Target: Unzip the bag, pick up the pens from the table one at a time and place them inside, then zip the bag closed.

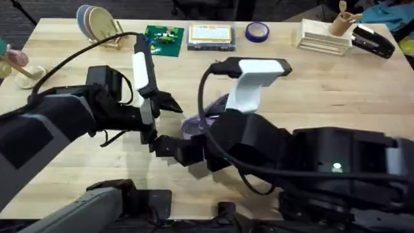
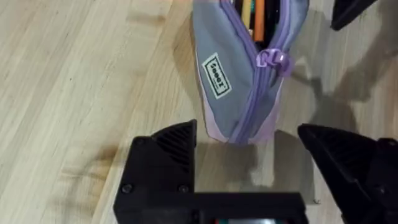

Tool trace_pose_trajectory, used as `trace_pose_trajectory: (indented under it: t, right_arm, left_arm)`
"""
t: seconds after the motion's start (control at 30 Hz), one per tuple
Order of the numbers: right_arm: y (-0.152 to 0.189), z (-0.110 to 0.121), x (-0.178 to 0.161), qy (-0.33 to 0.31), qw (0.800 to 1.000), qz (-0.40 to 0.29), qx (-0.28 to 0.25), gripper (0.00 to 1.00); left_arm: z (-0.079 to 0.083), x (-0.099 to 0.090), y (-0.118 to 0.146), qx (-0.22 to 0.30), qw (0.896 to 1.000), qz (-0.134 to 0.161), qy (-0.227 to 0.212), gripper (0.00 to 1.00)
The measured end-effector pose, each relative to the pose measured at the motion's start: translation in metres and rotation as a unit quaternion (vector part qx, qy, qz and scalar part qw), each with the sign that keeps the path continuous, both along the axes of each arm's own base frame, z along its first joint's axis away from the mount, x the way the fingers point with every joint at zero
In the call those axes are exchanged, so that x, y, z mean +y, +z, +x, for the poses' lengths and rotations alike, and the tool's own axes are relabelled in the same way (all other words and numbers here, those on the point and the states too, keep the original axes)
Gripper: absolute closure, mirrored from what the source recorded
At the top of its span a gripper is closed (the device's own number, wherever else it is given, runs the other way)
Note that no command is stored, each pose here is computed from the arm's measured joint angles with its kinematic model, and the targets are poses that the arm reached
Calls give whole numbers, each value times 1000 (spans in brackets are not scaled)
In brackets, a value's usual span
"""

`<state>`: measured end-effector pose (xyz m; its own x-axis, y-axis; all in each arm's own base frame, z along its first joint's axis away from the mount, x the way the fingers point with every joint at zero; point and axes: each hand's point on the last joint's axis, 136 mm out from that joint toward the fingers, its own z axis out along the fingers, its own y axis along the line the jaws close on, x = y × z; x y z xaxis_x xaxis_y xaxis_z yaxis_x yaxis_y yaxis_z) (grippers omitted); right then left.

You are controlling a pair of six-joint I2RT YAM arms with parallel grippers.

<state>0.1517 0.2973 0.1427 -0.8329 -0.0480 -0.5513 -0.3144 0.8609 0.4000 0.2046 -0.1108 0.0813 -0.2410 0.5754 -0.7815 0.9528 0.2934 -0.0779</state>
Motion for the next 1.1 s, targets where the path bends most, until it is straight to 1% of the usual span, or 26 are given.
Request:
trace_pose_trajectory:
  t: [0.1,0.37,0.63,0.7,0.73,0.8,0.93,1.0,1.03,1.1]
  right_arm:
    - [-7,2,3,-8,1000,-5,4,4]
    - [-22,16,8,-33,999,-20,-10,15]
    - [-33,47,13,-74,997,-8,-17,70]
    - [-36,53,13,-82,996,-7,-16,101]
    - [-38,55,12,-85,996,-9,-16,125]
    - [-40,58,10,-90,996,-11,-15,218]
    - [-40,61,7,-97,995,-13,-15,463]
    - [-40,62,7,-98,995,-13,-14,565]
    - [-40,62,7,-98,995,-13,-15,610]
    - [-41,61,7,-98,995,-13,-14,661]
  left_arm:
    - [0,0,0,0,1000,0,0,7]
    - [0,0,0,0,1000,0,0,7]
    - [0,0,0,0,1000,0,0,8]
    - [0,0,0,0,1000,0,0,8]
    - [0,0,0,0,1000,0,0,8]
    - [0,0,0,0,1000,0,0,8]
    - [0,0,0,0,1000,0,0,8]
    - [0,0,0,0,1000,0,0,9]
    - [0,0,0,0,1000,0,0,9]
    - [0,0,0,0,1000,0,0,8]
